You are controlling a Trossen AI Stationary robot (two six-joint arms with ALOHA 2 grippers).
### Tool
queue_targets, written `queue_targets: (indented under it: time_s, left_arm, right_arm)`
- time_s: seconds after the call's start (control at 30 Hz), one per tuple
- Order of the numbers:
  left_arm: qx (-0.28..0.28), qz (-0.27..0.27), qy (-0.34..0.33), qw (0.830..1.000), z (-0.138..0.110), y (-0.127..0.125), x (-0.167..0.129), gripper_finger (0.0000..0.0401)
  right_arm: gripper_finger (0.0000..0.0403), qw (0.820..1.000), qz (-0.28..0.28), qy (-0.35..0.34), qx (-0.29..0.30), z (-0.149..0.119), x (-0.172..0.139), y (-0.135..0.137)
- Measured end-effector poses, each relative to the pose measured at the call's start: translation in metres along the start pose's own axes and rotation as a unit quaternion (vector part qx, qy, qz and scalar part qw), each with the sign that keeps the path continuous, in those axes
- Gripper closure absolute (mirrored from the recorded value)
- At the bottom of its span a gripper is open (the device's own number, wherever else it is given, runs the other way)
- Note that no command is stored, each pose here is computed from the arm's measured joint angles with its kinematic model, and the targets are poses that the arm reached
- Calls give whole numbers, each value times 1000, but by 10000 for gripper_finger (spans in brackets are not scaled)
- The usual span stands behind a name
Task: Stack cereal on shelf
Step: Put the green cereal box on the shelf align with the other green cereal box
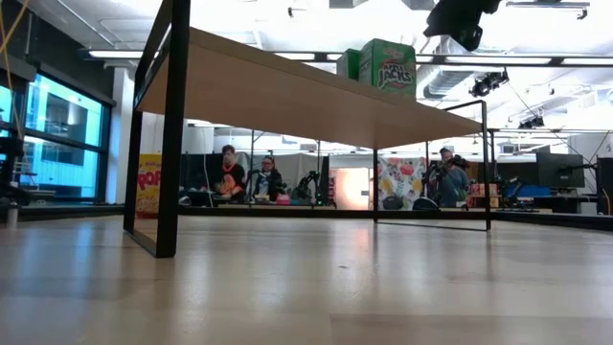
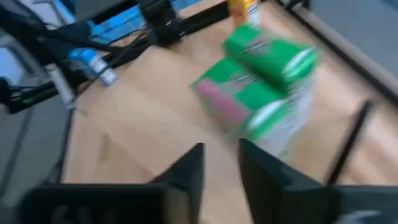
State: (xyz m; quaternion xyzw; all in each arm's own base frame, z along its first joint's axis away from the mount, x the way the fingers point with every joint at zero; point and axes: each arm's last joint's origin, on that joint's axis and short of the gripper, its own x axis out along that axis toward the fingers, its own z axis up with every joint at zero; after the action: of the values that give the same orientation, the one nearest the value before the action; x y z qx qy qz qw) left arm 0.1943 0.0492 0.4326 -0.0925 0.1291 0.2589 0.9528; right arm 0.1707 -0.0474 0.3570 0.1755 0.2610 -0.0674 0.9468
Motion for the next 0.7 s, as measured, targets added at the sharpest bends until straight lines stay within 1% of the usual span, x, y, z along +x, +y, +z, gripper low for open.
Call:
queue_targets:
  time_s: [0.07,0.1,0.13,0.2,0.23,0.27,0.37,0.5,0.6,0.7]
  left_arm:
    - [23,18,30,999,-4,8,19,262]
    - [35,27,46,998,-6,13,29,287]
    - [46,34,60,997,-8,18,40,313]
    - [61,40,86,994,-13,26,62,369]
    - [65,35,97,993,-16,30,74,384]
    - [64,26,105,992,-19,33,87,390]
    - [67,-8,131,989,-31,38,122,388]
    - [59,-46,119,990,-42,36,163,398]
    - [48,-88,109,989,-50,33,187,400]
    - [33,-95,115,988,-60,32,204,400]
  right_arm:
    - [370,1000,20,18,14,-3,6,9]
    - [386,999,21,29,19,-5,9,13]
    - [393,999,17,39,23,-7,12,17]
    - [387,998,-7,50,36,-11,20,25]
    - [386,998,-20,53,40,-12,25,28]
    - [387,997,-34,57,42,-14,29,31]
    - [400,995,-62,67,48,-18,43,39]
    - [400,993,-79,81,42,-22,59,45]
    - [401,992,-82,94,26,-25,67,47]
    - [402,991,-100,92,7,-25,69,46]
